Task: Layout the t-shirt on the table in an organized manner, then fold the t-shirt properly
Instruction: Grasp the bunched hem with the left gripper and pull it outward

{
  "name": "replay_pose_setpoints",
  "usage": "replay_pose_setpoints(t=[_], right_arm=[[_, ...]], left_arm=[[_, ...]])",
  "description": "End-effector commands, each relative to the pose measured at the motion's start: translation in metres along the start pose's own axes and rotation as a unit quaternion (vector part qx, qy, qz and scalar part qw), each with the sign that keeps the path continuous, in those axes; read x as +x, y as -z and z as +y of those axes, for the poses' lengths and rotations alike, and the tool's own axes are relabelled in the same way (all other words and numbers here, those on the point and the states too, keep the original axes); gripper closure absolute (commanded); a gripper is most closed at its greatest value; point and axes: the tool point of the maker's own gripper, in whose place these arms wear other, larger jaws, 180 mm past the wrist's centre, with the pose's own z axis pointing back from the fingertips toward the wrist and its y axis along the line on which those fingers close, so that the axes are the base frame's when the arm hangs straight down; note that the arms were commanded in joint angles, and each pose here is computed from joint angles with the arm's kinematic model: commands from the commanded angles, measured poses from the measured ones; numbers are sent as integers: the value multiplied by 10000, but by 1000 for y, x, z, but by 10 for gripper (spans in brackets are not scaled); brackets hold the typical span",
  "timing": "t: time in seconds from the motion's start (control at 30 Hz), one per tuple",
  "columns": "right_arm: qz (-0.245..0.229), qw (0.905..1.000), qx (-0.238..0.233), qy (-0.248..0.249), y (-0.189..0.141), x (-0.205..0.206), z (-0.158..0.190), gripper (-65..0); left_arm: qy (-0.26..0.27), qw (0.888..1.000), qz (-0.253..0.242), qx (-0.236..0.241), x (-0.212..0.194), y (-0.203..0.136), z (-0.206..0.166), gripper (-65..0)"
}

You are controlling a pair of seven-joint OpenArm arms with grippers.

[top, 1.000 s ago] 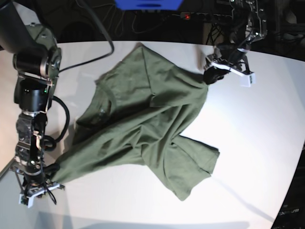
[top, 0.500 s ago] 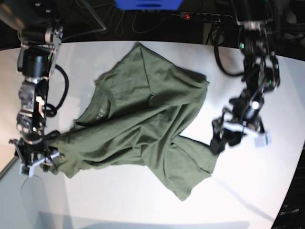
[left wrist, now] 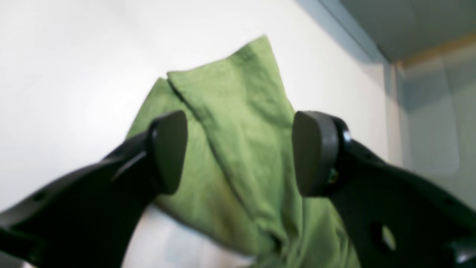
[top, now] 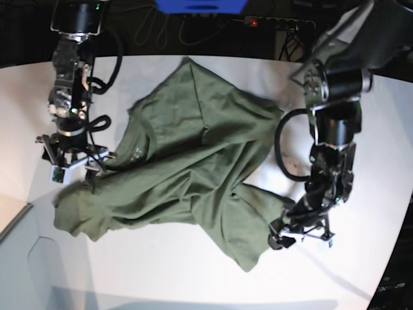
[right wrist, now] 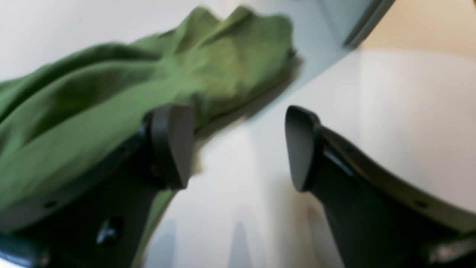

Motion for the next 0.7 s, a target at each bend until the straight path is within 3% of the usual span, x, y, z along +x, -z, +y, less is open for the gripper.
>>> replay_pose_setpoints(t=[0.0, 0.1, 0.27, 0.37, 0.47, 0.67], right_arm=[[-295, 9996, -15, -2, -1, 17, -1, -373], [-203, 9998, 13, 70, -7, 7, 5, -373], [-128, 9999, 18, 81, -10, 0, 6, -373], [-106, 9999, 16, 75, -11, -2, 5, -373], [-106, 9999, 16, 75, -11, -2, 5, -373], [-108, 9999, 29, 64, -11, -2, 6, -373]], left_arm=[[-64, 9996, -197, -185, 15, 8, -19, -431], [-126, 9998, -103, -79, -3, 17, -17, -431], [611, 9980, -27, -178, -31, 21, -30, -431], [608, 9981, 46, -40, -47, 15, -13, -431], [679, 9974, -85, 221, -42, 3, 21, -431], [789, 9956, -139, 480, -33, -9, 53, -431]])
